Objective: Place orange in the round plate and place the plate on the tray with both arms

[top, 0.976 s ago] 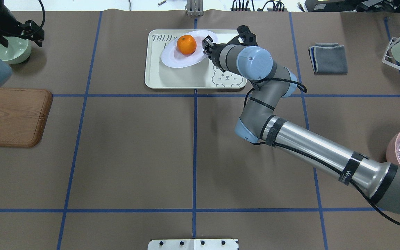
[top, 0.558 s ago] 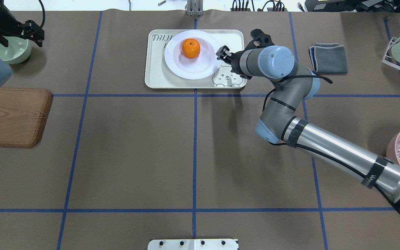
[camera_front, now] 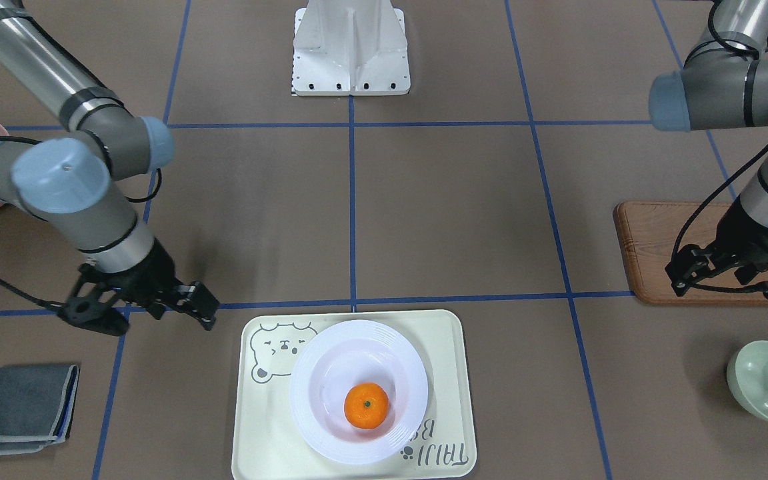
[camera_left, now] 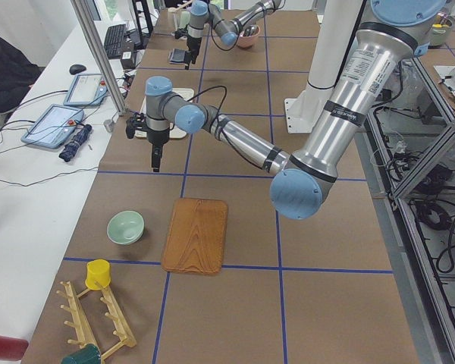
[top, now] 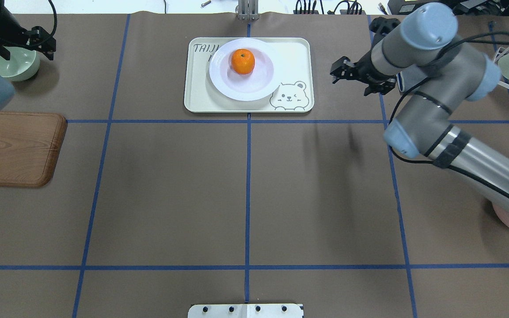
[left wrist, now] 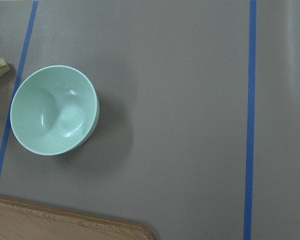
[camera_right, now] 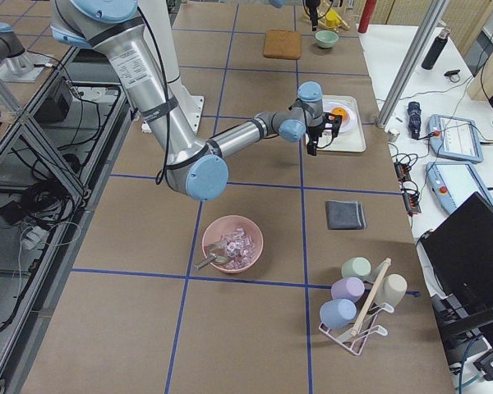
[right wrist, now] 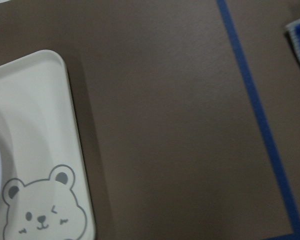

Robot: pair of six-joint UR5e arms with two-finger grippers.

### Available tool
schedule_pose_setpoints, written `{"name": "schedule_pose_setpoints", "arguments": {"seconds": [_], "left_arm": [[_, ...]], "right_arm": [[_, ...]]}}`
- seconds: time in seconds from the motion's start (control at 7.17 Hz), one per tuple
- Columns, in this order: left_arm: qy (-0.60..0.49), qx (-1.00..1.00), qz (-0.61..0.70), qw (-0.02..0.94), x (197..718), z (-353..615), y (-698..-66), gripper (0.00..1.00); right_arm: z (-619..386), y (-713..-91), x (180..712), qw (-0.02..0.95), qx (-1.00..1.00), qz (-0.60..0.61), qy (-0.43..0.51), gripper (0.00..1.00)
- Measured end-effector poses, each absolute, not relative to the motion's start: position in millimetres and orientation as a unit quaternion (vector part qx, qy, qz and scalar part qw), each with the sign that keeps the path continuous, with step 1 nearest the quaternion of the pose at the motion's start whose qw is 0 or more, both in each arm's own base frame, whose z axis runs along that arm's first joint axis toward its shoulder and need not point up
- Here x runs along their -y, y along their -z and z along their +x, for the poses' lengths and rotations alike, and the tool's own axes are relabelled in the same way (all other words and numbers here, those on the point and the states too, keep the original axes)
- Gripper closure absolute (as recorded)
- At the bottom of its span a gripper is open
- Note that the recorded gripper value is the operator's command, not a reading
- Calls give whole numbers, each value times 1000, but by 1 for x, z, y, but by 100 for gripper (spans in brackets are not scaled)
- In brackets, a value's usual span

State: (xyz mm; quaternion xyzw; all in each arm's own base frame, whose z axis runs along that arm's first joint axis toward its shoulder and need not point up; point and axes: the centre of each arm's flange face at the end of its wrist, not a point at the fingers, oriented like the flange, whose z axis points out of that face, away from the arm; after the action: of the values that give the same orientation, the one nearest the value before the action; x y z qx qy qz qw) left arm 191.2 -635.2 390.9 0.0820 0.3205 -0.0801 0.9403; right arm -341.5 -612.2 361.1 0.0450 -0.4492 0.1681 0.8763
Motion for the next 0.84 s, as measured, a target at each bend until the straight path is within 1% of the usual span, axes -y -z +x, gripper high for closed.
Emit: {"name": "schedule_pose_setpoints", "arguments": {"seconds": [0.42, 0.56, 0.84], "left_arm": [[71, -320, 77, 942, 626, 187, -405, 2], [48, -317, 80, 944, 618, 177, -418, 2], [-17, -337, 74, 938, 603, 118, -459, 2]], "right_arm": [[-170, -405, 588, 918, 388, 37, -73, 0], [-117, -428, 575, 932, 360, 33, -29, 0], [-27, -486, 547, 942, 331, 29, 47, 0]]}}
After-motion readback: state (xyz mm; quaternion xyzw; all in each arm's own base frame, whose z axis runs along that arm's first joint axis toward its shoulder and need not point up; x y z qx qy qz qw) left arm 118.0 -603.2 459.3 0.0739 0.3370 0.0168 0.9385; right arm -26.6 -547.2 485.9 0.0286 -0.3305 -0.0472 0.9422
